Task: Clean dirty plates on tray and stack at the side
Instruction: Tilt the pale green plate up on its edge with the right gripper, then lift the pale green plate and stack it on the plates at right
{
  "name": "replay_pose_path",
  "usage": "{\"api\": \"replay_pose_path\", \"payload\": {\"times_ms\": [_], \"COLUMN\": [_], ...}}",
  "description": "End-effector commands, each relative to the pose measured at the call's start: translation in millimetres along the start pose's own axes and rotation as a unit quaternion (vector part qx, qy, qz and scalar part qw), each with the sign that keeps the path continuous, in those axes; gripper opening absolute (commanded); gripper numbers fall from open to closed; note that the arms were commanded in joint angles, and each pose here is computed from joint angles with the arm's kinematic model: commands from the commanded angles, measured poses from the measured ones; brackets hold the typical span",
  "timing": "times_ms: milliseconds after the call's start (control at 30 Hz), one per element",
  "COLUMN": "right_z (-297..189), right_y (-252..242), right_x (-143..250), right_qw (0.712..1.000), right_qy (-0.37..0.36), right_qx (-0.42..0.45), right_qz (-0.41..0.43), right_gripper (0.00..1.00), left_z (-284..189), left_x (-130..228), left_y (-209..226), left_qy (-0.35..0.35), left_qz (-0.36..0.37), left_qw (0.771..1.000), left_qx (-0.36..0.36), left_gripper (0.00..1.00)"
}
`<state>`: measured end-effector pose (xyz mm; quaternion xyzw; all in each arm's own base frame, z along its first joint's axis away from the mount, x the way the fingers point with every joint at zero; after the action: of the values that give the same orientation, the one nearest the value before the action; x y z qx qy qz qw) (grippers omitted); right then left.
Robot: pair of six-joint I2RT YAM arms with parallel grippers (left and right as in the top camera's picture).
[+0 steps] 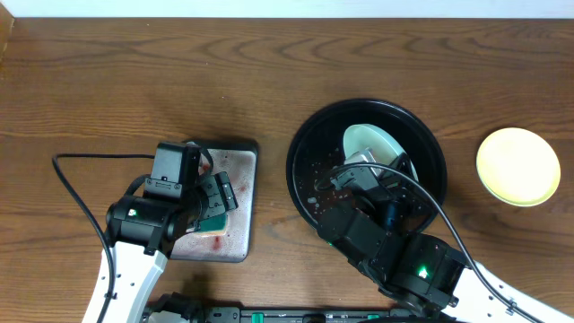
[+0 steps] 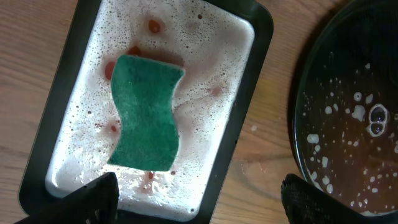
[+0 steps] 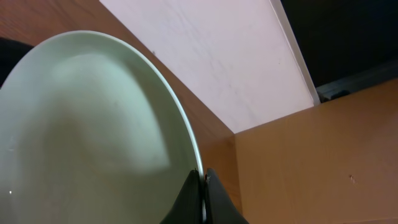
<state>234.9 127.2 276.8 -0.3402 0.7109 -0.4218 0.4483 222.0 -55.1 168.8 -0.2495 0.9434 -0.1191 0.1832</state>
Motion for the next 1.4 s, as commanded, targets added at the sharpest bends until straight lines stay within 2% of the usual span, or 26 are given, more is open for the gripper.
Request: {"api": "replay_pose_path", "payload": {"times_ms": [0,867,933,1000,1067,1100,1167,1233,1267,1367], "right_z": [0,1,2,1,2,3,4,5,7,9], "right_y": [-3,-5,0,6,-5,-10,4,-7,-11,9], "right_x": [1,4,1,-1,7,9,4,11,13,8], "right_qw": [1.000,1.000,1.000,1.000,1.000,0.999,1.000,0.999,0.999,0.999], "right_qy": [0.003,0.010,0.004,-0.003,0.017,0.023,0.010,0.028,0.033,0.020], "right_qx": [0.010,0.016,-0.001,-0.020,0.019,0.035,-0.009,0.026,0.039,-0.029], "right_qz": [-0.001,-0.008,0.016,0.006,-0.016,0.006,0.002,-0.018,0.010,0.028], "right_gripper": [0.01,0.01,0.01,0.01,0.01,0.01,0.01,0.01,0.01,0.01], "left_z": [-3,-3,-3,-3,-3,-3,-3,-3,-3,-3], "left_x": [-3,-3,-3,-3,-3,-3,-3,-3,-3,-3], "left_y": [-2,-2,-2,-2,-2,-2,-2,-2,-2,-2], "left_qy": [-0.003,-0.003,-0.003,-0.003,-0.003,-0.003,-0.003,-0.003,-0.003,-0.003], "left_qz": [0.001,0.001,0.001,0.001,0.001,0.001,0.001,0.001,0.001,0.001], "left_qw": [1.000,1.000,1.000,1.000,1.000,1.000,1.000,1.000,1.000,1.000], "left_qx": [0.003,0.003,0.003,0.003,0.003,0.003,0.003,0.003,0.003,0.003], "left_gripper": [0.84,0.84,0.84,0.84,0.84,0.84,0.84,0.84,0.84,0.84]}}
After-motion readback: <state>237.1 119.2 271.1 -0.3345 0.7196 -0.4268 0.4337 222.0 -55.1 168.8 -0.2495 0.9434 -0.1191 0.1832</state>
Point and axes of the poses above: each gripper's point midway between its finger pads, its own z axis out along the fingers, its own y axis along the line the jaws close on, x = y × z, the point moved 2 cm from there along -z, back along the fingers, and after that the axes turned 13 degrees about -z, right-handed, at the moved point
